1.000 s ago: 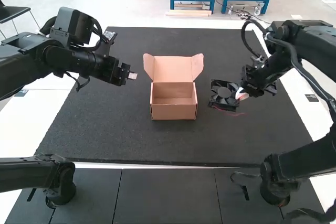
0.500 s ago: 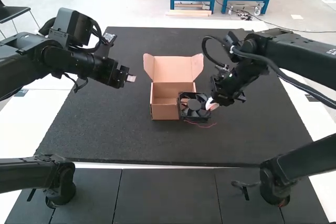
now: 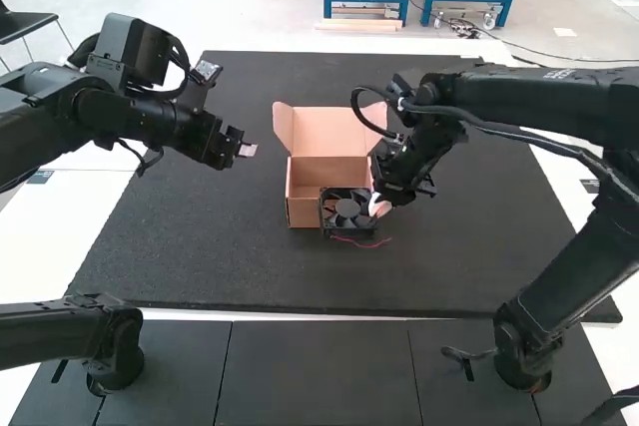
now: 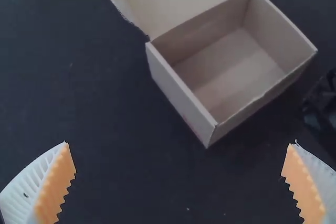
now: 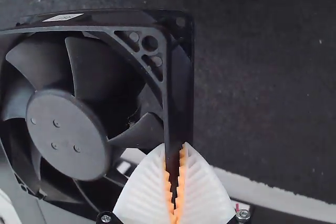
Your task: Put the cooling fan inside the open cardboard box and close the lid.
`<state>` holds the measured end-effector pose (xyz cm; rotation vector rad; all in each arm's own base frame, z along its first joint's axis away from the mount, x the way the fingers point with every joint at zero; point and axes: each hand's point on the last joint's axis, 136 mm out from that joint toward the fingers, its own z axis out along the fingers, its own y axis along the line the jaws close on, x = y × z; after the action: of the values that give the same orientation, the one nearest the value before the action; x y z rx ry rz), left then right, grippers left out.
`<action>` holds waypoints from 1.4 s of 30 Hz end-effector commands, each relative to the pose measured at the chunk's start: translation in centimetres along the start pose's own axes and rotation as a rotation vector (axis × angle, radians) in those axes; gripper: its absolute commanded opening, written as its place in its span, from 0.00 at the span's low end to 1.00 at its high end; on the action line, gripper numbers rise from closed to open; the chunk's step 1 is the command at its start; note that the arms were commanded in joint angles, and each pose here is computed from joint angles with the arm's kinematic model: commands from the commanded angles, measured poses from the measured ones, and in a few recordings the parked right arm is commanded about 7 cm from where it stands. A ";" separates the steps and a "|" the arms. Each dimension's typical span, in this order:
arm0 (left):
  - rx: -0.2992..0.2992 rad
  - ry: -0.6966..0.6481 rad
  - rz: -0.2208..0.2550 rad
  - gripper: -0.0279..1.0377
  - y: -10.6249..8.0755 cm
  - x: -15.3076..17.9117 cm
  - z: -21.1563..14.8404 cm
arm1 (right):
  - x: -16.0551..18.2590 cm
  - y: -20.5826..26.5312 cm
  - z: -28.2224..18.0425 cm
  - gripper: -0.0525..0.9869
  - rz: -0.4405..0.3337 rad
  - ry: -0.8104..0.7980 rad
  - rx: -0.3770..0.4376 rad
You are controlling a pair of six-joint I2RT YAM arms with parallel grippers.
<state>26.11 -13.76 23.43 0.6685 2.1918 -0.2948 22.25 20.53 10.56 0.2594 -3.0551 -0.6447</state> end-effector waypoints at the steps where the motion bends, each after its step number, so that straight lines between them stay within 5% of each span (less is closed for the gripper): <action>1: -0.007 -0.011 0.042 0.91 0.1 0.0 -0.4 | -2.5 1.9 -1.0 0.03 -0.026 -0.054 -0.024; 13: -0.006 -0.001 0.076 0.91 0.0 0.1 -0.7 | -7.1 4.5 -0.5 0.03 -0.050 -0.087 -0.034; 29: -0.003 -0.012 0.079 0.93 -0.1 -0.6 -1.4 | -13.9 2.2 -0.3 0.03 -0.013 -0.187 0.031; 42: 0.015 -0.028 0.081 0.93 -0.4 -0.9 -1.5 | -13.4 0.7 1.2 0.03 -0.046 -0.141 0.100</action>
<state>25.37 -13.52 22.58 0.7507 2.2112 -0.2649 35.02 23.69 9.88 0.2445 -3.2146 -0.5467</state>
